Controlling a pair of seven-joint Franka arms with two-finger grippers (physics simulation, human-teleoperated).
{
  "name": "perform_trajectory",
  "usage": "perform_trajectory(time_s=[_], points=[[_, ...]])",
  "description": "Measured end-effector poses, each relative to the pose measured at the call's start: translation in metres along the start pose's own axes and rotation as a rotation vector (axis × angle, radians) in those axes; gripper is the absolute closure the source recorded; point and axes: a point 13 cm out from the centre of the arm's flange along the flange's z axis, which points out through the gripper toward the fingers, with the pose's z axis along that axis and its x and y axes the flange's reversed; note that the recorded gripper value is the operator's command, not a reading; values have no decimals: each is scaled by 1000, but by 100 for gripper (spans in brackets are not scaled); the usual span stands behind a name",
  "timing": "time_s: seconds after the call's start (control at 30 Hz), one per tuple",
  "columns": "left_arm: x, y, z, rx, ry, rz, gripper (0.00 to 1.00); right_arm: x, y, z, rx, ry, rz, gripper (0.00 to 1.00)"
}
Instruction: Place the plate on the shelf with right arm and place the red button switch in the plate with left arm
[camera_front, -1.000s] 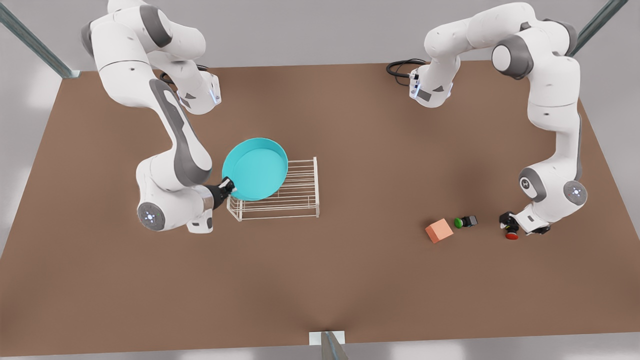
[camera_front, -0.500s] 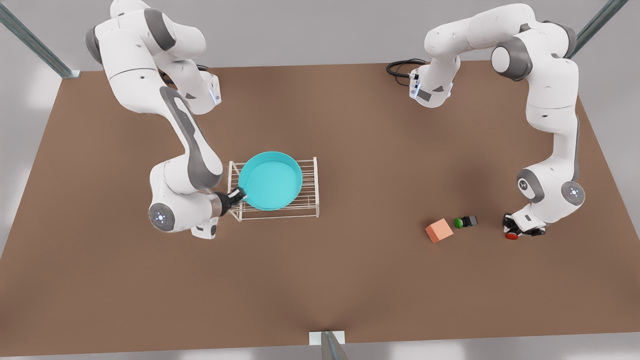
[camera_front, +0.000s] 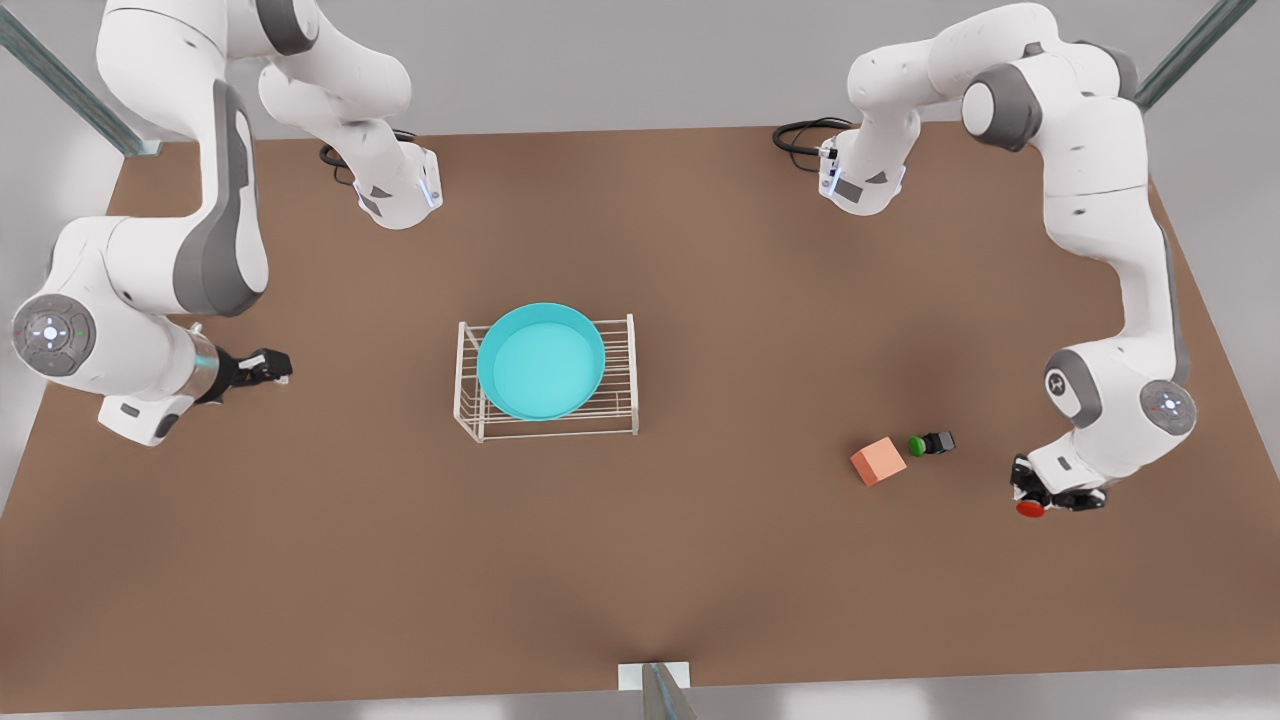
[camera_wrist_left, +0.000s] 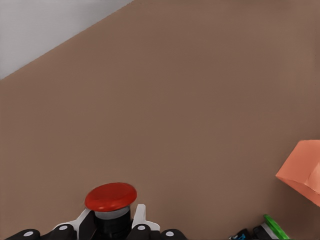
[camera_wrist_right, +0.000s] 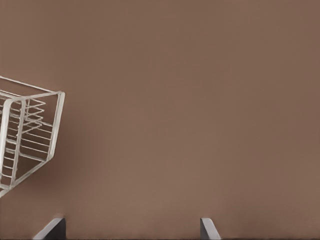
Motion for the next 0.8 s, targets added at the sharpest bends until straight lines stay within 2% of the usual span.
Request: perform_trajectory(time_s=[0.13,0.33,0.67,0.8], points=[[-68,-96,-50,46,19,43,58,-1,3,3,10,-17,-1,0],[-134,-250,-103,129,66,10,58,-6,0,1,18,-39,8,0],[-161,-524,-202,289,140,-167,58,-9,-4,0,21,-50,17,0],[-170,-636,-192,282,143,-255,58,-8,-6,0,21,-51,20,0]])
